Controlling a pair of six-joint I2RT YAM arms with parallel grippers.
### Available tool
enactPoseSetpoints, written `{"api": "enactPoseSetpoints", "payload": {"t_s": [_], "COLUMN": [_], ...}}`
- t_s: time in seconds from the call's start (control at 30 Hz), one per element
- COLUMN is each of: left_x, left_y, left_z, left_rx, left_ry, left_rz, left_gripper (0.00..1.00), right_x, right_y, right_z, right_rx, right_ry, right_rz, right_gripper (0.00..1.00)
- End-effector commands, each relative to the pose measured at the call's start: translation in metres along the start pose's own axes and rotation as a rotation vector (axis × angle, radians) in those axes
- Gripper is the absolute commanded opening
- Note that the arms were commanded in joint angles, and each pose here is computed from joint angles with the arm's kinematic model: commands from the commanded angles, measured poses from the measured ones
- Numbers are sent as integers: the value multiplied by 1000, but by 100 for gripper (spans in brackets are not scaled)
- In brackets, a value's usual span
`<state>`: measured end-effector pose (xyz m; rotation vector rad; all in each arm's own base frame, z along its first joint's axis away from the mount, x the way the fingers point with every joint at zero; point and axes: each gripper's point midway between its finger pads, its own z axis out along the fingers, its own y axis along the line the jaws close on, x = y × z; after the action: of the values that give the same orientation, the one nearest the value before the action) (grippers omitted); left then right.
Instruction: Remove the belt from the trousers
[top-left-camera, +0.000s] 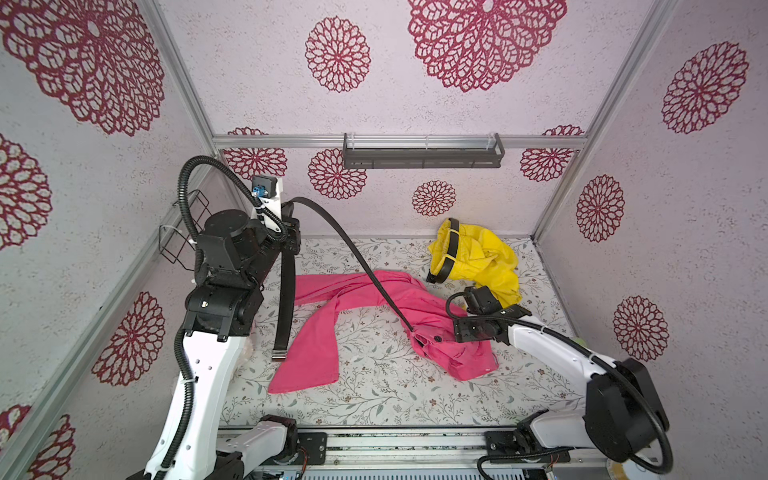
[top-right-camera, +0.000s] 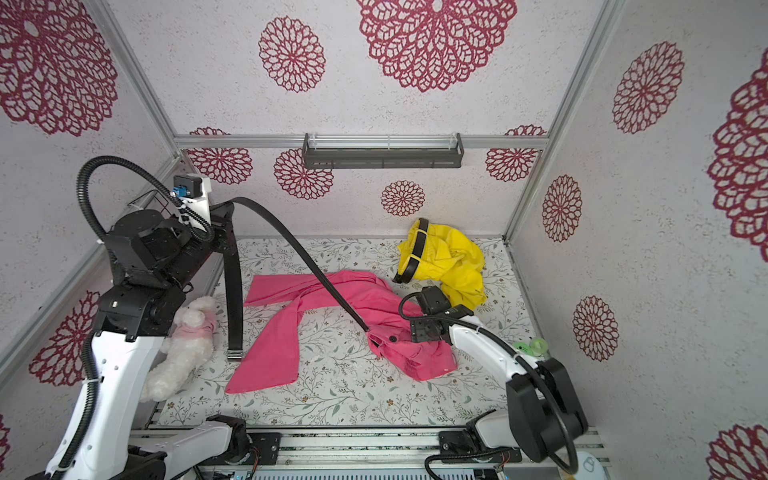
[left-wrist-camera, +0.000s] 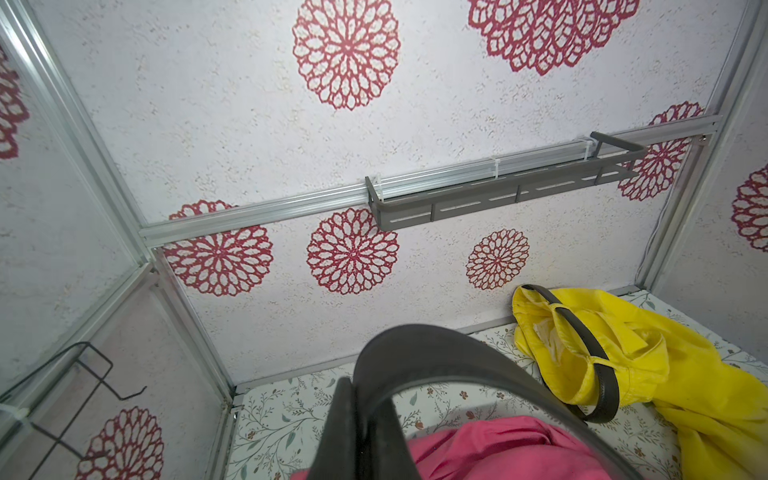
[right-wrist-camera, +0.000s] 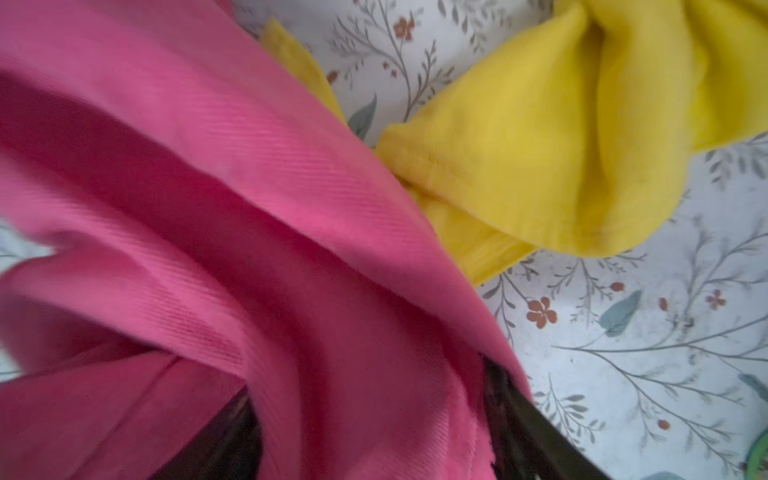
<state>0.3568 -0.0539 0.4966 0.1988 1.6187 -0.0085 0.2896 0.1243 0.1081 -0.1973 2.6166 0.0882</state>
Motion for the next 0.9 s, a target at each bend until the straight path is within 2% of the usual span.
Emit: {"api": "enactPoseSetpoints", "payload": {"t_s": [0.0, 0.17, 0.3, 0.43, 0.57, 0.7, 0.77, 0.8, 0.87], "left_x": [-7, 9, 18, 19, 16, 10, 7, 5, -1], "left_y": [1, -4, -6, -8, -7, -6, -5, -3, 0], "left_z": [19, 46, 61, 67, 67, 65, 63, 61, 58], "left_rx": [-1, 7, 15, 29, 24, 20, 14, 8, -7], "left_ry": [-72, -26, 8, 19, 12, 4, -2, -8, -20], "left_rz": [-48, -35, -28, -22, -14, -5, 1, 4, 21], "left_gripper": [0, 0, 0, 0, 0, 0, 0, 0, 0], "right_x": [-6, 7, 25, 43, 45, 37, 33, 32, 36], "right_y": [16, 65, 97, 116, 124, 126, 113, 109, 107], "right_z": [-34, -50, -50, -38, -24, -14, -9, -6, -1], "right_rx": [-73, -223, -277, -199, -97, 1, 103, 135, 150], "right_ry": [-77, -147, -203, -219, -225, -258, -263, -258, -236], "right_rz": [-51, -99, -156, -297, -404, -424, -407, -407, -406], "right_gripper": [80, 79, 79, 84, 90, 91, 87, 78, 51]}}
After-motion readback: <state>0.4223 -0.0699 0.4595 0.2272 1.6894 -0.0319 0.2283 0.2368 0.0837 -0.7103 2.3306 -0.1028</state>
